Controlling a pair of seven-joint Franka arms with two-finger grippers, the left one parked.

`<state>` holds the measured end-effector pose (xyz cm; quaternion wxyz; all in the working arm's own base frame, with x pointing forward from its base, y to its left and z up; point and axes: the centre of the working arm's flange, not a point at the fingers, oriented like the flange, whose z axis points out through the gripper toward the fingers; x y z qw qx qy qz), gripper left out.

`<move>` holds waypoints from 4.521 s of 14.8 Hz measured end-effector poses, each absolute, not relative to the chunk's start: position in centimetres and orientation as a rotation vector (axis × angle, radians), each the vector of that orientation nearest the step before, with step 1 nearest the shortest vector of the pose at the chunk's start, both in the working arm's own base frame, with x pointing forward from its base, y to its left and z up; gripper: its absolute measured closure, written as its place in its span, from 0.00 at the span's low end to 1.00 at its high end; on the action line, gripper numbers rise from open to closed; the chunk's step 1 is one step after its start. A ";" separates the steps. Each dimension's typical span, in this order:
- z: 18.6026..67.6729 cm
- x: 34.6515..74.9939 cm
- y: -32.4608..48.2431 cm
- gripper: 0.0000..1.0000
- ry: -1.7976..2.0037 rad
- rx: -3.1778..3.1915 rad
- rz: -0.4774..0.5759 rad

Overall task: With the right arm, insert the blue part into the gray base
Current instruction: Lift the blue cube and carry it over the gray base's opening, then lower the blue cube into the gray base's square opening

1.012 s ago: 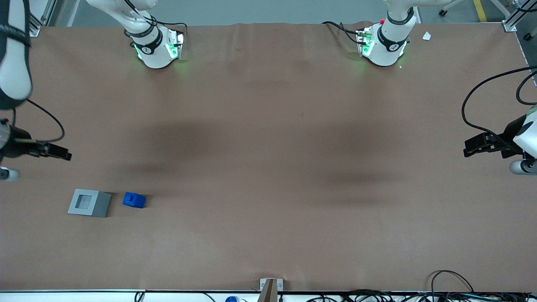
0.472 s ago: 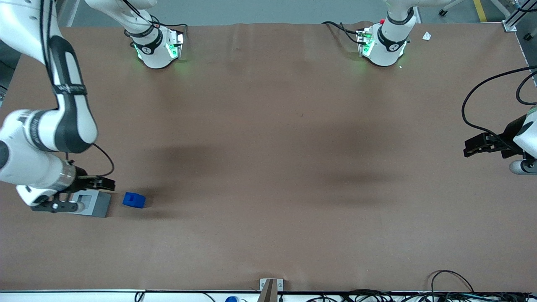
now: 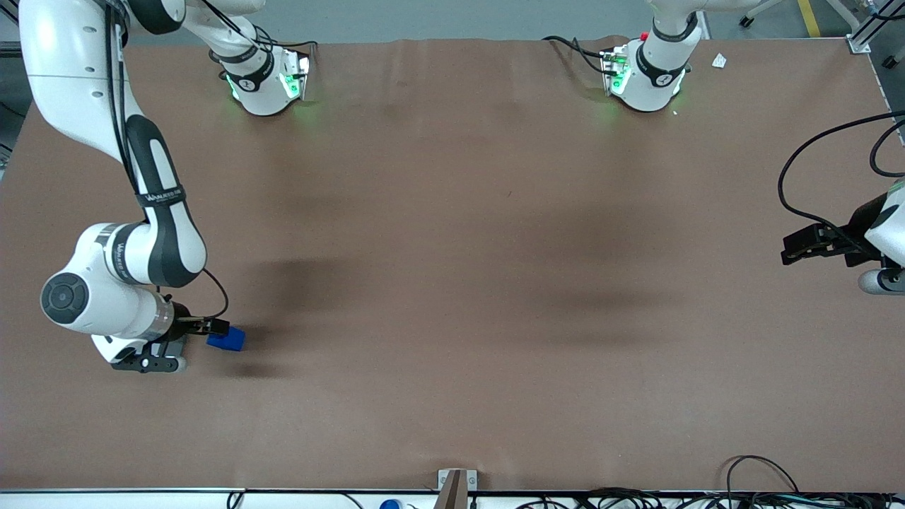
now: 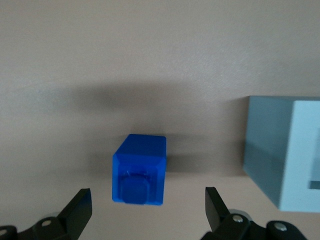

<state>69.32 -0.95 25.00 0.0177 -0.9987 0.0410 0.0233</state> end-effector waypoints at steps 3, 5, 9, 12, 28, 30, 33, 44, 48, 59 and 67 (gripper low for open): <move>24.2 69.4 -0.4 0.00 0.160 -3.100 0.079; 23.8 69.6 0.1 0.00 0.156 -3.102 0.054; 22.5 69.8 1.0 0.09 0.141 -3.106 0.037; 22.2 70.2 0.8 0.42 0.143 -3.109 -0.021; 29.2 71.2 -7.9 0.49 0.216 -3.097 0.248; 30.5 71.3 -9.3 0.49 0.214 -3.119 0.256; 31.4 71.5 -10.6 0.49 0.200 -3.132 0.240; 33.3 72.2 -13.7 0.49 0.195 -3.156 0.122; 32.8 72.2 -14.0 0.49 0.202 -3.156 0.121; 31.1 72.5 -14.7 0.49 0.213 -3.162 0.083; 30.3 72.3 -14.9 0.49 0.218 -3.161 0.099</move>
